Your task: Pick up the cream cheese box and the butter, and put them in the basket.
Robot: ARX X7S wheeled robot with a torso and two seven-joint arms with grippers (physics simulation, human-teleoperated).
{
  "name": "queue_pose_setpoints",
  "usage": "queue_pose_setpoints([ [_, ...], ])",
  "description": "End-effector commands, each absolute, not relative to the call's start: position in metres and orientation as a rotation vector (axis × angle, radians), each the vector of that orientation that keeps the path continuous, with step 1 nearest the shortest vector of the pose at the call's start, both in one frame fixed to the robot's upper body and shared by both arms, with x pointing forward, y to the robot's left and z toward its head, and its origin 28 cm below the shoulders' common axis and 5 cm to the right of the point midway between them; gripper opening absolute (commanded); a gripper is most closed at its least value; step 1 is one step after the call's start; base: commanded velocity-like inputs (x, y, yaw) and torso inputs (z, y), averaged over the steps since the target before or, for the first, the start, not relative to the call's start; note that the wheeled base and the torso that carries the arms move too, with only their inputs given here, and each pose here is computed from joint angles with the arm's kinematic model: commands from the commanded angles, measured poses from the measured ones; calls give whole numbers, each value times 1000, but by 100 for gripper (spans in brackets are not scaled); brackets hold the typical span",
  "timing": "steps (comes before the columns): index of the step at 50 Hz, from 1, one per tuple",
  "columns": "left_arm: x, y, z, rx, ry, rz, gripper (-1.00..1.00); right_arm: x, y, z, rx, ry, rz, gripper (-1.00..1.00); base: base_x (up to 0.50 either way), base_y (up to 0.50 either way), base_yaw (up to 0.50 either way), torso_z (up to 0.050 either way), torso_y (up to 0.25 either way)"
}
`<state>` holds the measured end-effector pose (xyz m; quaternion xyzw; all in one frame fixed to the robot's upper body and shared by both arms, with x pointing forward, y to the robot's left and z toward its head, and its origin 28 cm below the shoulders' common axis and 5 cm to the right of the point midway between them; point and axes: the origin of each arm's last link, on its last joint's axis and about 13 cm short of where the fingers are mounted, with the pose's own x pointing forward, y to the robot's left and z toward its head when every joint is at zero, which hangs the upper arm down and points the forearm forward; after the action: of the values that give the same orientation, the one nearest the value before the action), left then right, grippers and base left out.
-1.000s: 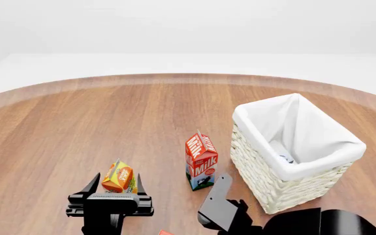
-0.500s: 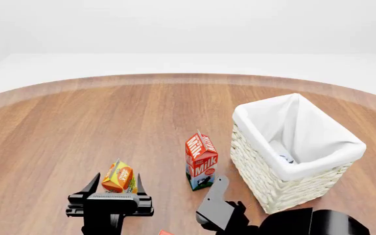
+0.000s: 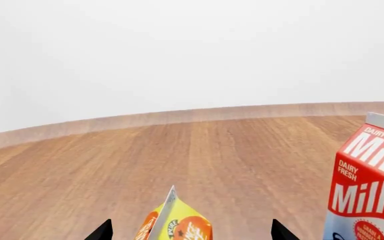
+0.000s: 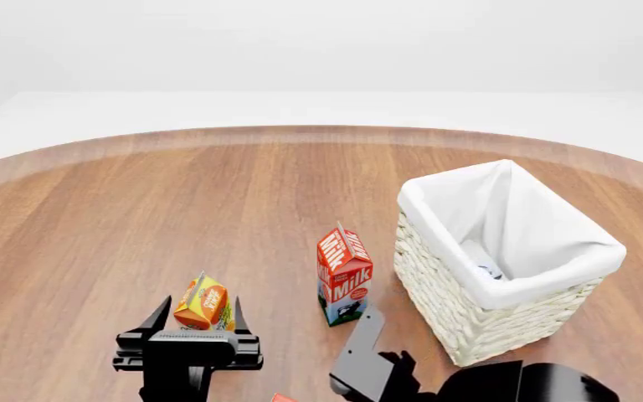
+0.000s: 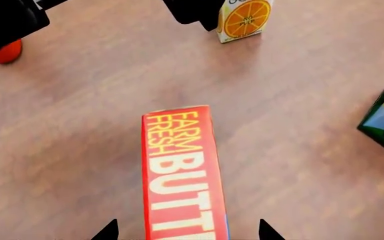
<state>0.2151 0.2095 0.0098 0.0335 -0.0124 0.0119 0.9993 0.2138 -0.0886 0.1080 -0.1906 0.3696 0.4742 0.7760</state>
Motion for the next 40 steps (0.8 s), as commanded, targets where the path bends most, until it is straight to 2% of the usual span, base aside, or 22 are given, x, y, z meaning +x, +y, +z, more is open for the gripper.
queue_pose_setpoints([
  [1, 215, 210, 10, 67, -25, 24, 100, 215, -88, 105, -415, 809, 1031, 100, 0, 0, 0, 0, 0],
  [40, 215, 209, 10, 67, -25, 24, 100, 219, -82, 87, -416, 849, 1041, 100, 0, 0, 0, 0, 0],
])
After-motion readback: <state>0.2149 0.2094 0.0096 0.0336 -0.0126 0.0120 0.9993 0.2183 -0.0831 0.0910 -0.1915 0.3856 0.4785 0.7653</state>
